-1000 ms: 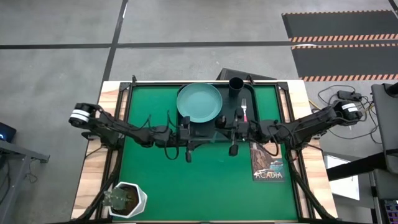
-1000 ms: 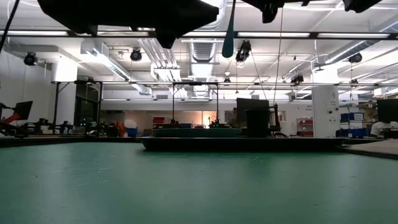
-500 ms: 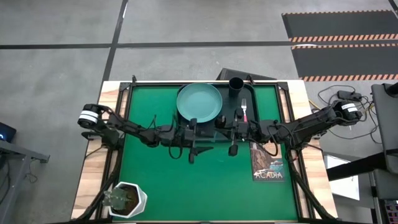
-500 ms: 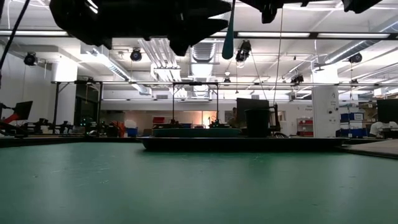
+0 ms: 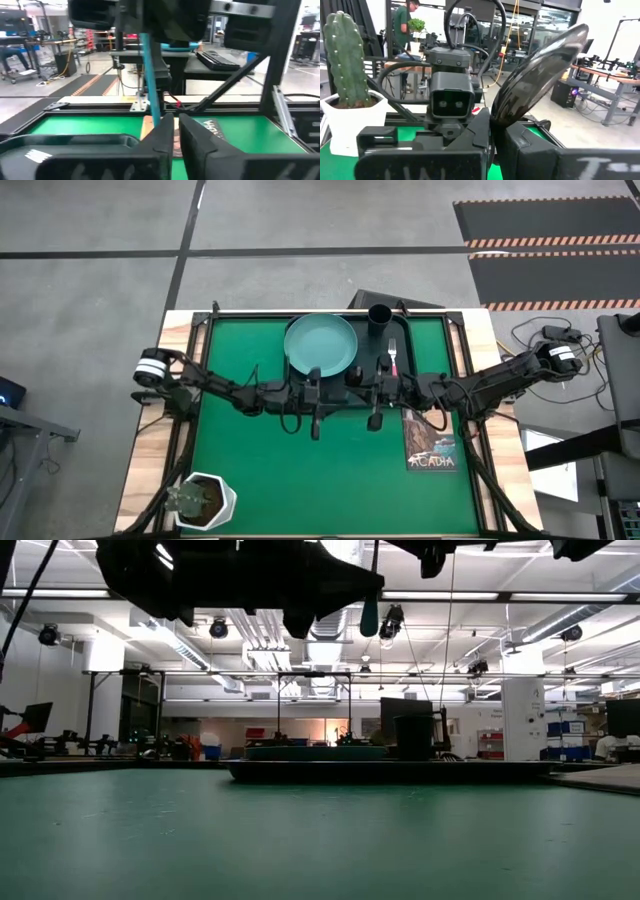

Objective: Pick and place plate/cup/fork/spoon on tray
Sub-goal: Put the blue spoon on the black serving tray to the right of the green plate

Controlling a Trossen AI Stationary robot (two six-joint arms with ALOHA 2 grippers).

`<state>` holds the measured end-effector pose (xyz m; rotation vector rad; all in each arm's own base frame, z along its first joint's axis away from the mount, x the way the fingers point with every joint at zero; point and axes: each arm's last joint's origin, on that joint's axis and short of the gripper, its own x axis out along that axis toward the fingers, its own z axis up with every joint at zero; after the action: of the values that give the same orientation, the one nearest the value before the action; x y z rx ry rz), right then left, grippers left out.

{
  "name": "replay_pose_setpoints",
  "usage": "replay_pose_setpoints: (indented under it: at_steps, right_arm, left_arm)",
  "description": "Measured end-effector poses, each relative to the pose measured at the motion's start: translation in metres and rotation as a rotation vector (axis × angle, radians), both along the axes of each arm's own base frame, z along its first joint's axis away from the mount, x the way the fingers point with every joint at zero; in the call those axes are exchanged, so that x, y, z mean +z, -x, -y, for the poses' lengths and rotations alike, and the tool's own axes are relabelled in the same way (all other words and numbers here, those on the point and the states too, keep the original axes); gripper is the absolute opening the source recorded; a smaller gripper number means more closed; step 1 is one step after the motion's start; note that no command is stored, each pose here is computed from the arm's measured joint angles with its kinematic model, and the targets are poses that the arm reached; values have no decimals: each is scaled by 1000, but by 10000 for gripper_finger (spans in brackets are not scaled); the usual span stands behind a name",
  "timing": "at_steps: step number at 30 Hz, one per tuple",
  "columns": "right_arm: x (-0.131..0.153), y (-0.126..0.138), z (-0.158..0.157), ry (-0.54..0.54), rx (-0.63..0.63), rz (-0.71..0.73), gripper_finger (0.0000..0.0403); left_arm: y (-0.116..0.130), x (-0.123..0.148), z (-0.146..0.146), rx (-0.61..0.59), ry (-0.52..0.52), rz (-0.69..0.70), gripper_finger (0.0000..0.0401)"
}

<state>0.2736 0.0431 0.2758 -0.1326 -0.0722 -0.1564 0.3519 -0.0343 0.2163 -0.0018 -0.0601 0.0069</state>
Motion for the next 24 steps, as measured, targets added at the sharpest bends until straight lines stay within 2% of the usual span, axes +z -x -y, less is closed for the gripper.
replay_pose_setpoints:
  at_steps: [3,7,11,17,19,22,24]
  right_arm:
    - [0,0,0,-5,5,-2,9]
    - [-5,-1,-1,6,34,-51,11]
    - [-2,-3,-3,-11,113,-74,35]
    - [1,-3,-3,-34,126,-67,82]
    - [1,-3,-2,-40,98,-65,69]
    - [1,-3,-2,-16,73,-70,21]
    - [0,-3,-1,-14,70,-79,14]
  left_arm:
    - [0,0,0,-15,-2,0,4]
    - [1,-1,3,-154,-16,1,1]
    - [2,2,4,-270,-24,18,0]
    - [2,4,3,-276,-21,33,0]
    - [2,3,3,-271,-21,32,0]
    - [2,4,2,-256,-19,33,0]
    - [2,3,2,-254,-19,29,0]
